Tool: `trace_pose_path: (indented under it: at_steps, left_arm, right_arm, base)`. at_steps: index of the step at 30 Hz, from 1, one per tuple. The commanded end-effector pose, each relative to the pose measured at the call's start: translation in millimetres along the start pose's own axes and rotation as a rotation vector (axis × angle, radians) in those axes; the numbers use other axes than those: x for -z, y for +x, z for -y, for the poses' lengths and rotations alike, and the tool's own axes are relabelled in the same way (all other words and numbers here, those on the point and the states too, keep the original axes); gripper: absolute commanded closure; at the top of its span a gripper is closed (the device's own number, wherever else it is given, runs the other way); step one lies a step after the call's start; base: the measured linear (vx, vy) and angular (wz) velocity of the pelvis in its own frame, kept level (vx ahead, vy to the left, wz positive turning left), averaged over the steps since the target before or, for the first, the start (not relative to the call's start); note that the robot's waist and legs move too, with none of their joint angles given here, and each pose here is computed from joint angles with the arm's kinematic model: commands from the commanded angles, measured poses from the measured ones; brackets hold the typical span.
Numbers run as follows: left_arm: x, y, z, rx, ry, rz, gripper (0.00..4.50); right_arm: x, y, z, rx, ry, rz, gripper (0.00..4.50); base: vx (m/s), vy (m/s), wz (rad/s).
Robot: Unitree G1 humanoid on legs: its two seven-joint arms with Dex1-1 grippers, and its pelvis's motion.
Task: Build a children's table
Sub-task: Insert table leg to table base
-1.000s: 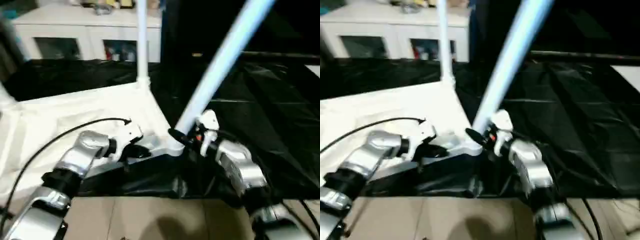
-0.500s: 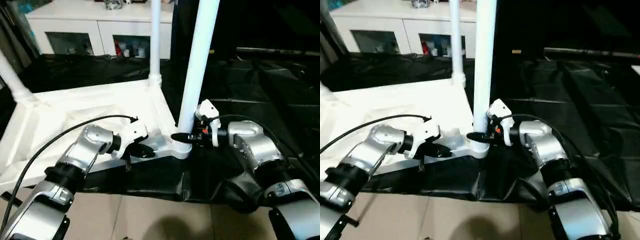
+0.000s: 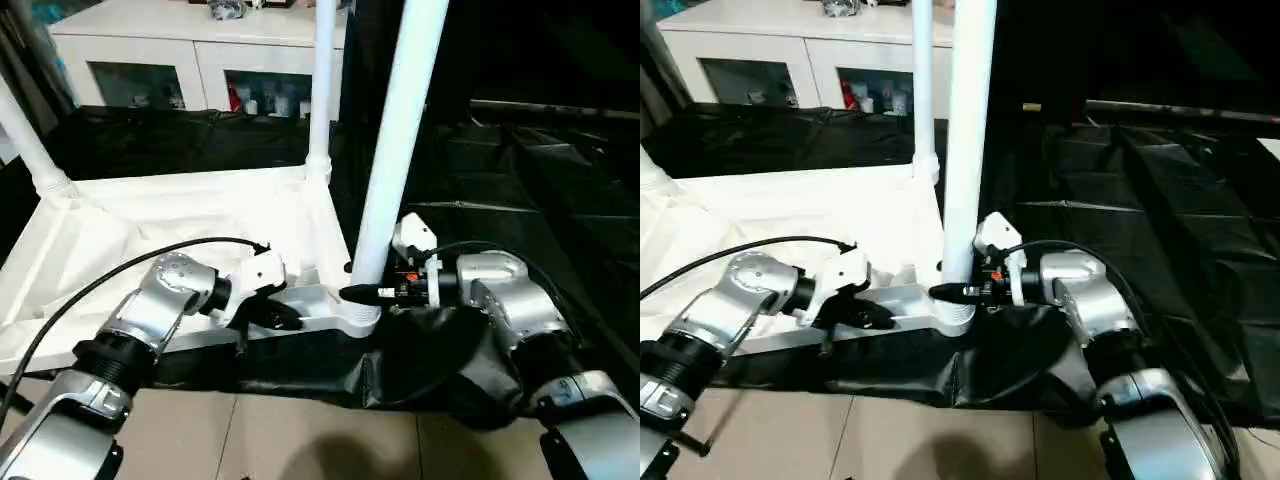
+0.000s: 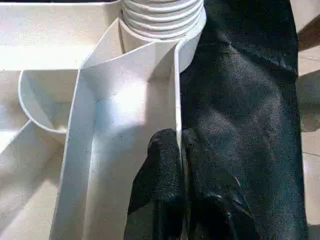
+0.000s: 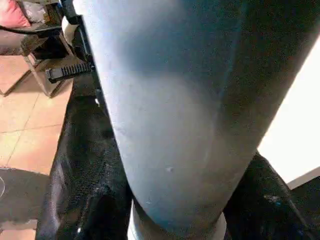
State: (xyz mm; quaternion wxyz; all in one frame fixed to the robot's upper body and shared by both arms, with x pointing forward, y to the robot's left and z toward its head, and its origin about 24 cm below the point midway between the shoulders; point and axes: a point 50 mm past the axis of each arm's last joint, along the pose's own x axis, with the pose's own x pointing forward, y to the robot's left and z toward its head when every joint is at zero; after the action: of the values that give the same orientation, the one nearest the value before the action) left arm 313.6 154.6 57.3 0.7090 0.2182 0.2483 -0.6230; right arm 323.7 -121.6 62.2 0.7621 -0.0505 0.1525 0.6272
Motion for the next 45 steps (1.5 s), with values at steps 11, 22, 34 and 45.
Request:
trace_pose_path:
  at_steps: [11,22,34,45]
  left_arm:
    - [-15.9,3,-18.4,-0.165,-0.09,0.052,4.5]
    - [-25.0,33,-47.6,-0.553,-0.346,-0.032,4.5]
    - [-22.0,37,-48.9,-0.567,-0.352,-0.062,4.5]
    - [-28.9,42,-45.9,-0.491,-0.316,-0.014,4.5]
  right_arm:
    - [55.7,14.7,6.6,0.317,0.25,-0.1,2.61]
    - [40.6,55.0,26.9,0.86,0.429,-0.158,2.61]
    - [16.7,78.2,25.5,0.835,0.474,-0.107,2.61]
    - [-6.3,83.2,28.9,0.747,0.469,0.03,1.73]
  base:
    - [0.0,0.0,0.0]
    - [0.0,0.0,0.0]
    - [0.0,0.0,0.0]
    - [0.0,0.0,0.0]
